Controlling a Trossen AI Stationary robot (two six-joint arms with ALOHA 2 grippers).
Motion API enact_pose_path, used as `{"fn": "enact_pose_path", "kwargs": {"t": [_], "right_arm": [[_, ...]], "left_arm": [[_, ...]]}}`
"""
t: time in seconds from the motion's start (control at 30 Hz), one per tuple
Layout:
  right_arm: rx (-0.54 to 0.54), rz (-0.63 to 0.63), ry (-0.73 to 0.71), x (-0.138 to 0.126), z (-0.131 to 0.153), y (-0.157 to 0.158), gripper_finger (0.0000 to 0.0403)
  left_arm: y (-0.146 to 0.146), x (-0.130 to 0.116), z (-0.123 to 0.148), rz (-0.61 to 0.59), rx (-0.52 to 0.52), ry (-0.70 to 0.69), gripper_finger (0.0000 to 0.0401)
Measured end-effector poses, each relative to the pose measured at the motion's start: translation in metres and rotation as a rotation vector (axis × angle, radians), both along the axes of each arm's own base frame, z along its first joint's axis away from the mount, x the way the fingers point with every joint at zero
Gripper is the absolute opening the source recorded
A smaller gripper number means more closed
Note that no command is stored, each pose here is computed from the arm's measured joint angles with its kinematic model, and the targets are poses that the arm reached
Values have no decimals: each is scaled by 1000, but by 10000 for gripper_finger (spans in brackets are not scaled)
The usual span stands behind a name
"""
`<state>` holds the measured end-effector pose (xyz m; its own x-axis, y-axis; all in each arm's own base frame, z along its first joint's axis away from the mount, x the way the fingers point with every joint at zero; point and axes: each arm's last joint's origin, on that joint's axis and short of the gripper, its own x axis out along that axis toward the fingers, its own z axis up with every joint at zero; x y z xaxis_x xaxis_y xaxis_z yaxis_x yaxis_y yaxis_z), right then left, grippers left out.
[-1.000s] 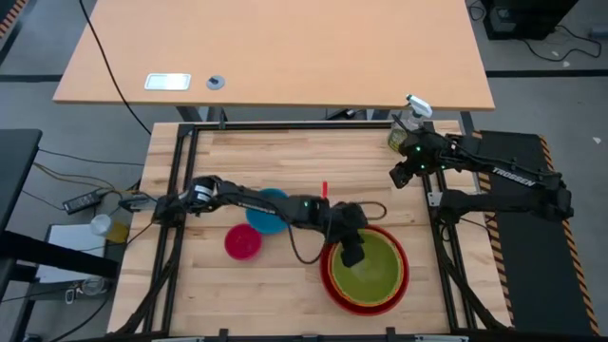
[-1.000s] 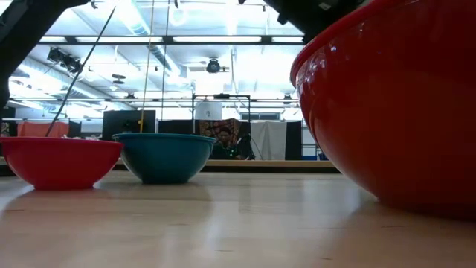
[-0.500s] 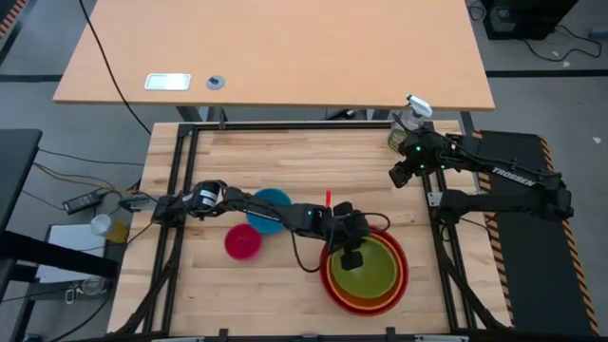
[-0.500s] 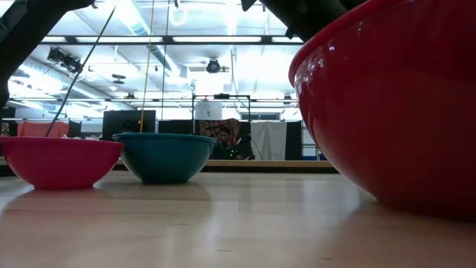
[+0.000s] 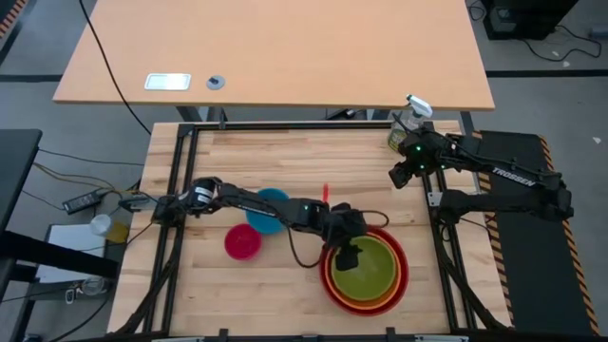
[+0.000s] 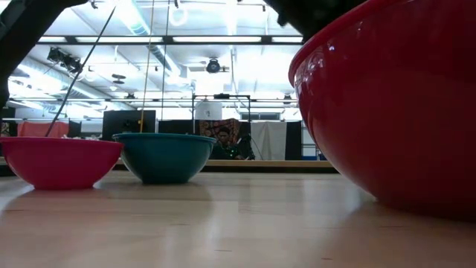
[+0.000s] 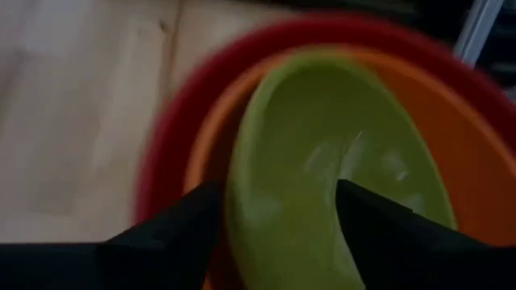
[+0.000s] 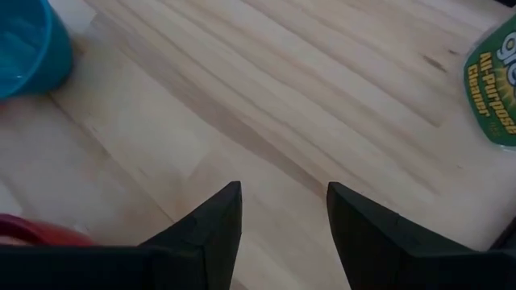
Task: Nest bowls inside each other
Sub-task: Stack the blue bowl on the light green bowl
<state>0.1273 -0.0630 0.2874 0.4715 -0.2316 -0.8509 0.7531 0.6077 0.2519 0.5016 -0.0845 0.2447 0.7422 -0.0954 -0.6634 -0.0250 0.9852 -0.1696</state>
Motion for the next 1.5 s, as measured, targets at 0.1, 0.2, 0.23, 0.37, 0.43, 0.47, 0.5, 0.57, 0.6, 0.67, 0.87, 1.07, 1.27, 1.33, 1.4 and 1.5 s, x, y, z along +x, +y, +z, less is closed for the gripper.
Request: {"fn": "enact_pose_path", "kwargs": {"t": [0.1,0.2,0.23,0.37,0.43,0.47,0.5,0.57,0.6,0.67,0.87,1.07,1.27,1.33,1.4,1.5], "right_arm": [[8,1,10,-1,-1,0,189],[27,14,26,-2,-2,2,189],[31,15,35,-4,-2,2,189],[36,15,25,-7,-1,4,189],[31,15,14,-9,1,5,189],[28,15,9,-10,1,6,189],[27,14,3,-11,2,6,189],[26,8,-7,-13,3,7,189],[30,7,-17,-14,4,8,189],[45,18,-40,-14,5,9,189],[89,89,-91,-14,7,14,189],[93,200,-192,-1,13,24,188],[107,308,-190,14,12,33,183],[124,397,-224,23,18,43,180],[128,491,-241,34,28,56,176],[113,609,-202,52,36,79,174]], "left_arm": [[8,-4,12,-10,27,-13,273],[15,-9,25,-23,55,-25,282],[17,-11,30,-27,62,-32,283],[24,-17,40,-43,95,-27,284],[28,-19,40,-52,116,-4,284],[31,-21,38,-54,125,23,284],[34,-22,39,-51,128,32,283],[39,-26,41,-51,139,54,278],[41,-29,43,-61,153,73,274],[42,-33,47,-64,195,51,263],[53,-63,53,-30,253,-37,216],[76,-115,40,109,158,-96,181],[93,-148,18,156,-101,-50,171],[93,-151,18,163,-122,-28,171],[93,-152,16,161,-120,-9,171],[98,-152,16,168,-108,-12,171]]}}
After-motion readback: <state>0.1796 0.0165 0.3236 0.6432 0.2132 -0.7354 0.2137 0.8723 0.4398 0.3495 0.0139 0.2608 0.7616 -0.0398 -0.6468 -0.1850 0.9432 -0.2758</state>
